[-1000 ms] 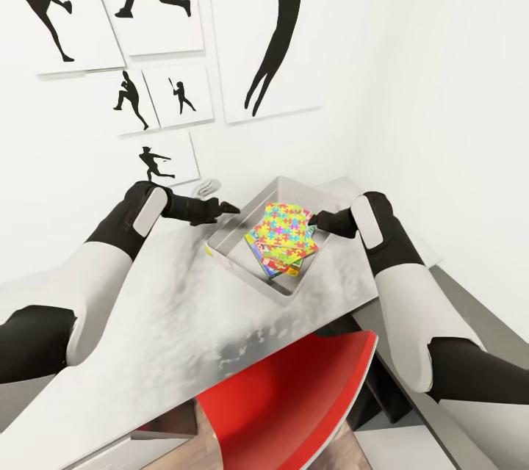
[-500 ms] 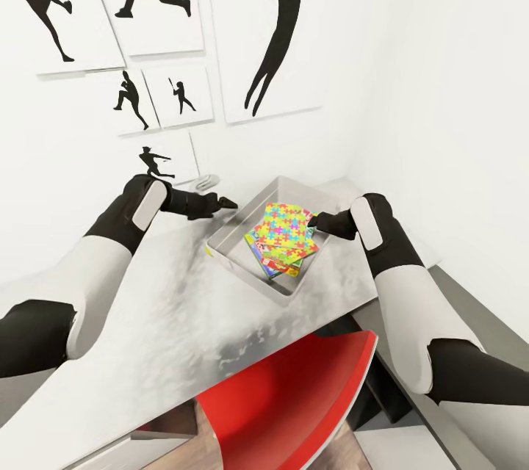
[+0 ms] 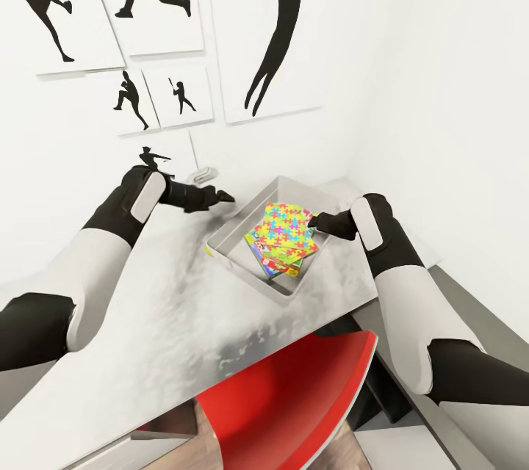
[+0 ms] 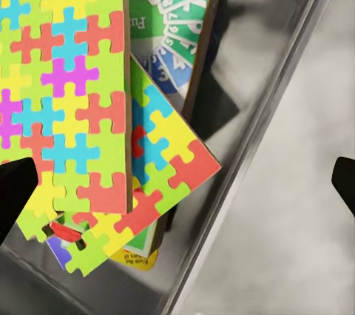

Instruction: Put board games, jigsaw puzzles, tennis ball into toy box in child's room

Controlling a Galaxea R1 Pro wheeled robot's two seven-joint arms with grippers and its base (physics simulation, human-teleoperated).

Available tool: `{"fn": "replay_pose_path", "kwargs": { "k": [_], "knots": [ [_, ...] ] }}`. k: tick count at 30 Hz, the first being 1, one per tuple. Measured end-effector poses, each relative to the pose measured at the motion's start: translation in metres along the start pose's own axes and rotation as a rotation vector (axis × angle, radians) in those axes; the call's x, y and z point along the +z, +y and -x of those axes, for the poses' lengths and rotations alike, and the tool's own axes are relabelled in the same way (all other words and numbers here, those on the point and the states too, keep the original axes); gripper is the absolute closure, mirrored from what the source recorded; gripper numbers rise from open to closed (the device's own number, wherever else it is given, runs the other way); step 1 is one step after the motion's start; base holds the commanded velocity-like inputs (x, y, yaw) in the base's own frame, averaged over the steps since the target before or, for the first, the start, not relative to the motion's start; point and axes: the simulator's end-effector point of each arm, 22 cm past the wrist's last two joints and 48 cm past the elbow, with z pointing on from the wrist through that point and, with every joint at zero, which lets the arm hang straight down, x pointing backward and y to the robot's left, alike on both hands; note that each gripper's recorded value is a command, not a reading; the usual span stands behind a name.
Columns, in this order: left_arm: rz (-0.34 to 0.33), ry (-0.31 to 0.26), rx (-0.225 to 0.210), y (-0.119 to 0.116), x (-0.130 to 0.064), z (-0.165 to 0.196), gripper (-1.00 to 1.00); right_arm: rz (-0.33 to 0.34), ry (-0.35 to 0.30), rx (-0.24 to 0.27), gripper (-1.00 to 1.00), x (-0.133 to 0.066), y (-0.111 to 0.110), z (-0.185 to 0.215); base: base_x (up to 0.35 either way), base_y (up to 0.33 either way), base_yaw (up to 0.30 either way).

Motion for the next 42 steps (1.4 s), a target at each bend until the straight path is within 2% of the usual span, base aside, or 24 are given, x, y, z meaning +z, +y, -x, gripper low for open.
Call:
{"fn": "replay_pose_path", "kwargs": {
  "k": [16,28,36,42],
  "knots": [
    [0.056,-0.009,0.009,0.008,-0.001,0.006,-1.0,0.001,-0.001,0.0,-1.0,0.0,0.0,0.0,0.0,0.0,0.0],
    [0.147,-0.007,0.009,0.027,-0.001,0.004,-1.0,0.001,0.0,0.002,-1.0,0.0,-0.001,0.0,0.0,0.0,0.0],
    [0.188,0.015,0.055,0.029,0.004,-0.003,-1.0,0.002,0.0,0.002,-1.0,0.0,-0.001,0.0,0.0,0.0,0.0],
    [0.197,0.023,0.072,0.028,0.006,-0.005,-1.0,0.003,0.0,0.005,-1.0,0.0,-0.002,0.0,0.0,0.0,0.0]
  ]
}}
